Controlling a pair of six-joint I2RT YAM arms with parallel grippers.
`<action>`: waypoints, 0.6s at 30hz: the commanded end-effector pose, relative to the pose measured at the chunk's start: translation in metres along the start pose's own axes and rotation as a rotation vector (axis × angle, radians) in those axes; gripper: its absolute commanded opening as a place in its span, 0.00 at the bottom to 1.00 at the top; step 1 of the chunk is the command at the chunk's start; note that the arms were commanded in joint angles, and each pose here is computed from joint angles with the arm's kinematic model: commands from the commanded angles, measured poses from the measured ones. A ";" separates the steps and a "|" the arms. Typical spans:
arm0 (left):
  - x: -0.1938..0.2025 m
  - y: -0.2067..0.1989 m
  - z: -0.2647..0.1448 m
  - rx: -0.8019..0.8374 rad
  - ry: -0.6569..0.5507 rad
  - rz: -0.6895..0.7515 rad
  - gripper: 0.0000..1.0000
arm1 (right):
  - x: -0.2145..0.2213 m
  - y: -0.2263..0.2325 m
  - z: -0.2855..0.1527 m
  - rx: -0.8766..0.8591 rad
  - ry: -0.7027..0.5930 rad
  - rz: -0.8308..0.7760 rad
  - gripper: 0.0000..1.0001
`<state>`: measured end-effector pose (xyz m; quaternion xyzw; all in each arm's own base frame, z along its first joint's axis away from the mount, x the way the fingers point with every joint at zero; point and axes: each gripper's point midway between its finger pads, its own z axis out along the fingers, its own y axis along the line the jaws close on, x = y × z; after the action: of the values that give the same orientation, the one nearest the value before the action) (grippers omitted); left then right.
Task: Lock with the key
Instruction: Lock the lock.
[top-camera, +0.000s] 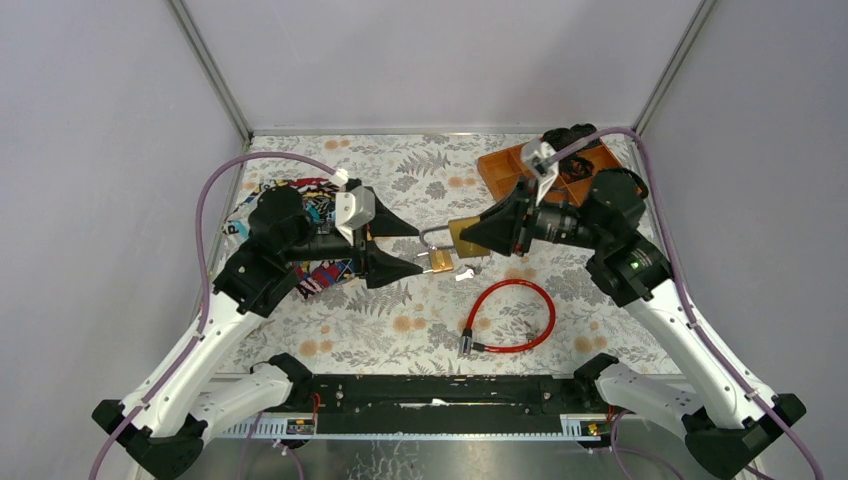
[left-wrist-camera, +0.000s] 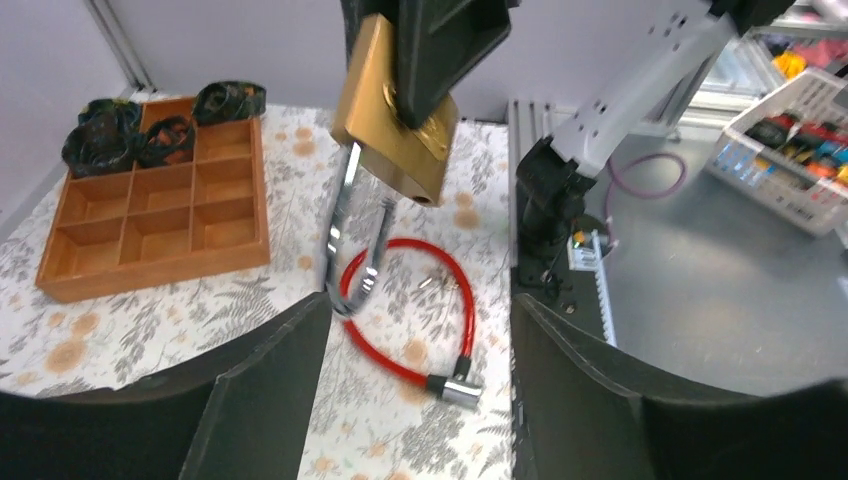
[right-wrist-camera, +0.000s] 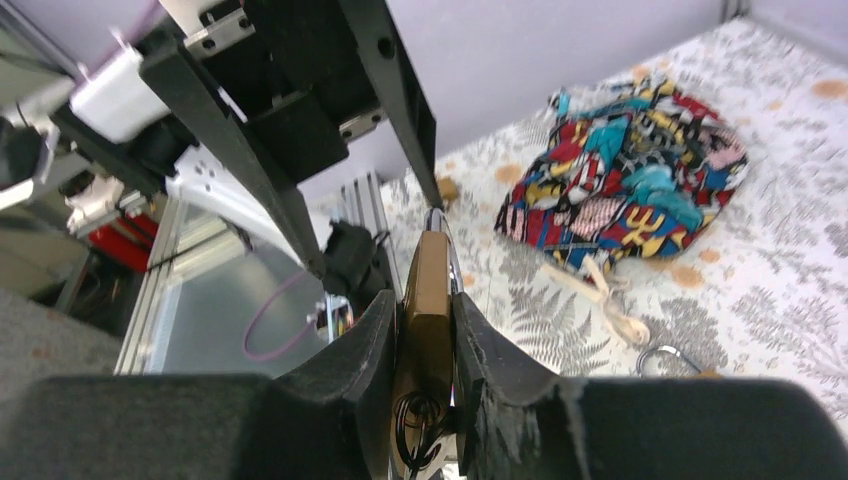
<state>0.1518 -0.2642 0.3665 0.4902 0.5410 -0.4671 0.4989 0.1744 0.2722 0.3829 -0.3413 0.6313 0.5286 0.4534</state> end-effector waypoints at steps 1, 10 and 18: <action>-0.041 -0.007 0.000 -0.008 -0.168 -0.043 0.75 | -0.078 0.041 -0.021 -0.097 -0.272 -0.114 0.00; -0.057 0.008 0.003 -0.071 -0.272 -0.096 0.81 | -0.093 0.059 -0.027 -0.161 -0.327 -0.114 0.00; -0.075 0.007 0.007 -0.030 -0.326 -0.054 0.78 | -0.096 0.064 -0.029 -0.179 -0.322 -0.115 0.00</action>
<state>0.1676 -0.2752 0.4106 0.3774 0.5267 -0.5380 0.5391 0.1619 0.2632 0.4522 -0.3047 0.5504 0.5994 0.4949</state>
